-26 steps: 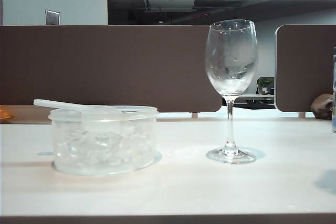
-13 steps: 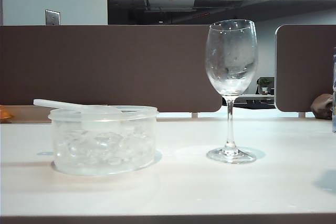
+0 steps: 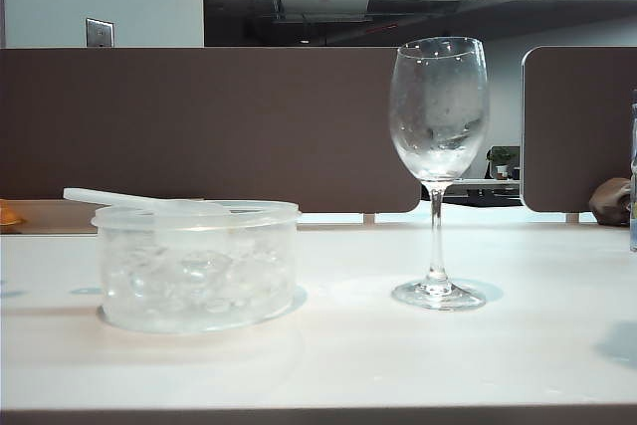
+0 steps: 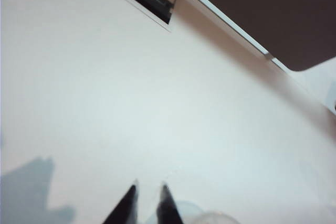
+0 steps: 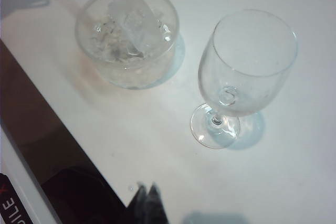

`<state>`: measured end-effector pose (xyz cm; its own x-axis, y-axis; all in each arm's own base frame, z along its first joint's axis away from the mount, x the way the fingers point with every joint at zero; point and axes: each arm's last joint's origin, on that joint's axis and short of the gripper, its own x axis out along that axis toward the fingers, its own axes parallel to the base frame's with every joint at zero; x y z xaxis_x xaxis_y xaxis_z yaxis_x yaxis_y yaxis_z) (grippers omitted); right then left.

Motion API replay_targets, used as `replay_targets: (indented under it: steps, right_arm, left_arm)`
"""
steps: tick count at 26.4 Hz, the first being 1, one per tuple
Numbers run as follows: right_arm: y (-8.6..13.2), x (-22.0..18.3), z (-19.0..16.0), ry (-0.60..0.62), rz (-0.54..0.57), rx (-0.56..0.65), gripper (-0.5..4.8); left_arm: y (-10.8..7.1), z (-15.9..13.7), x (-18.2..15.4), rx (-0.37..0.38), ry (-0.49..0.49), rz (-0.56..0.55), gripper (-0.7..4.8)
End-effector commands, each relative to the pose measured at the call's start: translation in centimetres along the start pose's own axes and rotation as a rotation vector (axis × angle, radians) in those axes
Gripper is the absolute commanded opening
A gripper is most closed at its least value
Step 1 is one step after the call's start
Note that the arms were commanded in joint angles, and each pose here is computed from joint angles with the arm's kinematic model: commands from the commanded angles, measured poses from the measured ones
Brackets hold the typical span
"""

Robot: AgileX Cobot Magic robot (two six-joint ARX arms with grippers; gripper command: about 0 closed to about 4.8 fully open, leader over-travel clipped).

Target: Pick up an ice shovel filled with ice cubes and pour the ice from the shovel into the glass.

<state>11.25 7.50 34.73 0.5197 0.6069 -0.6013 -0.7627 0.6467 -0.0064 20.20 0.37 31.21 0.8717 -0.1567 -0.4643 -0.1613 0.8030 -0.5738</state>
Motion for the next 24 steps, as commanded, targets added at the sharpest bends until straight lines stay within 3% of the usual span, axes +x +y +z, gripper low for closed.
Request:
replay_targets:
  steps: [1, 3, 5, 9, 15, 24]
  right_arm:
    - [0.0, -0.1, 0.2, -0.015, 0.0, -0.003, 0.0]
    - [0.0, -0.1, 0.2, -0.015, 0.0, -0.003, 0.0]
    - [0.0, -0.1, 0.2, -0.015, 0.0, -0.003, 0.0]
    - [0.0, -0.1, 0.2, -0.015, 0.0, -0.003, 0.0]
    - [0.0, -0.1, 0.2, -0.015, 0.0, -0.003, 0.0]
    - [0.0, -0.1, 0.2, -0.015, 0.0, -0.003, 0.0]
  left_arm:
    - [1.7, -1.7, 2.0, -0.164, -0.082, -0.048, 0.58]
    - [3.7, -4.0, 3.4, -0.371, -0.092, -0.064, 0.58]
    - [5.0, -5.7, 4.1, -0.5, -0.1, -0.085, 0.58]
    - [6.5, -7.7, 4.7, -0.609, -0.175, -0.177, 0.63]
    - [7.7, -9.3, 5.4, -0.661, -0.113, -0.157, 1.63]
    - [7.6, -9.4, 6.5, -0.692, -0.02, -0.247, 1.88]
